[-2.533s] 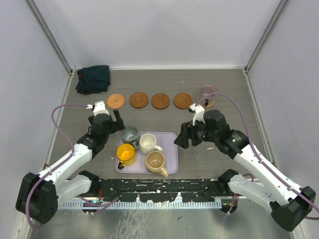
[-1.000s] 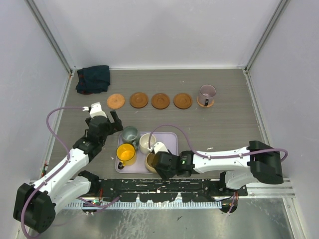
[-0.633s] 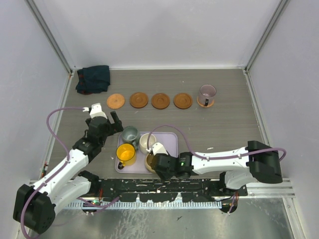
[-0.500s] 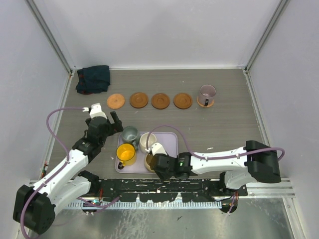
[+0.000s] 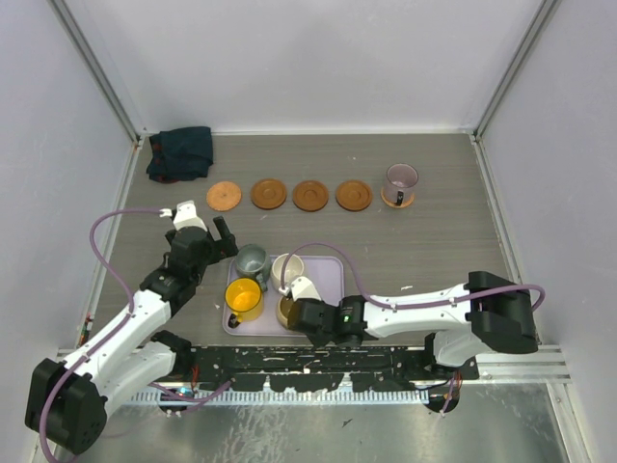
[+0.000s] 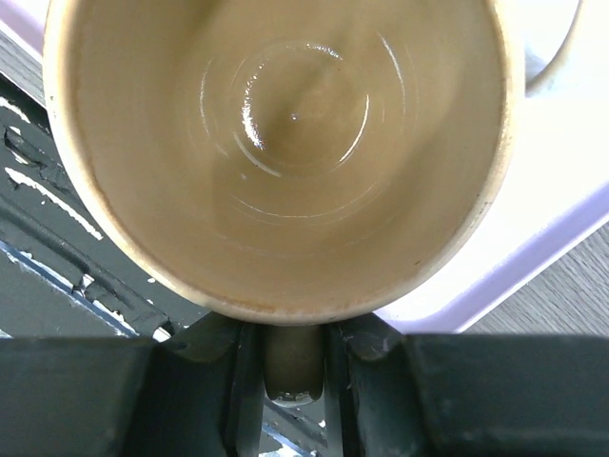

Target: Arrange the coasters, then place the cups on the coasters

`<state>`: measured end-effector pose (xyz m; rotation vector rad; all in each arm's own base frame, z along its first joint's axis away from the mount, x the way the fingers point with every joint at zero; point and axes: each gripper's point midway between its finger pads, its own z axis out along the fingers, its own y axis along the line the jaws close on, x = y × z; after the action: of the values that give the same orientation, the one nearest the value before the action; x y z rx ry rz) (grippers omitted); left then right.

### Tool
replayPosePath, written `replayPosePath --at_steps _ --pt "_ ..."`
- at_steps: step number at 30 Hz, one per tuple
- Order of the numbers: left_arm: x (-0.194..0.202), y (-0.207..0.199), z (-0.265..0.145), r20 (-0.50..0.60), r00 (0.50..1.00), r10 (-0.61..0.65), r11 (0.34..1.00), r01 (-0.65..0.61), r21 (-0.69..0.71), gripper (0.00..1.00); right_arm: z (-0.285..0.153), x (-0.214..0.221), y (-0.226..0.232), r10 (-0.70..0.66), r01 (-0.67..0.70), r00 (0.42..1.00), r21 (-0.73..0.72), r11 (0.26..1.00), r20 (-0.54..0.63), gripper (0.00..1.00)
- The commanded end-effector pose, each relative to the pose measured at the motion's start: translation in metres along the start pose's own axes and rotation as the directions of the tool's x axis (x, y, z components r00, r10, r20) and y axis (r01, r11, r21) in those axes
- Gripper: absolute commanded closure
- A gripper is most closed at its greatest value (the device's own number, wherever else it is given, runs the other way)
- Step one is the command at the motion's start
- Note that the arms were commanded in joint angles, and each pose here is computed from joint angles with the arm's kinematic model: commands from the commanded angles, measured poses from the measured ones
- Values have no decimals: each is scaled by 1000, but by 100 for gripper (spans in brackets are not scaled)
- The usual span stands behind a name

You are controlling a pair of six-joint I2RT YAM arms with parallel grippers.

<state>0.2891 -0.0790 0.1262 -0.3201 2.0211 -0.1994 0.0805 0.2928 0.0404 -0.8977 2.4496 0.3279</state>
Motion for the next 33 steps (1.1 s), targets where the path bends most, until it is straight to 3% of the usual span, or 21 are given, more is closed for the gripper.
replayPosePath --at_steps 1,11,21,26,33 --pt "-6 -5 -1 25 1000 -19 1000 19 17 2 -18 -26 5 24 -25 996 11 1000 83 99" --pt "-6 -2 -1 30 999 -17 1000 17 6 2 -83 -60 -32 75 -110 966 133 985 246 99" --pt "-8 -2 -1 38 999 -26 1000 26 5 2 -148 -96 -105 112 -310 860 336 890 497 99" --pt "-8 -4 -1 37 999 -33 999 32 10 2 -153 -127 -140 120 -380 826 386 841 551 99" --pt "-6 -5 1 28 999 -40 999 40 15 2 -131 -175 -200 130 -408 820 408 817 558 99"
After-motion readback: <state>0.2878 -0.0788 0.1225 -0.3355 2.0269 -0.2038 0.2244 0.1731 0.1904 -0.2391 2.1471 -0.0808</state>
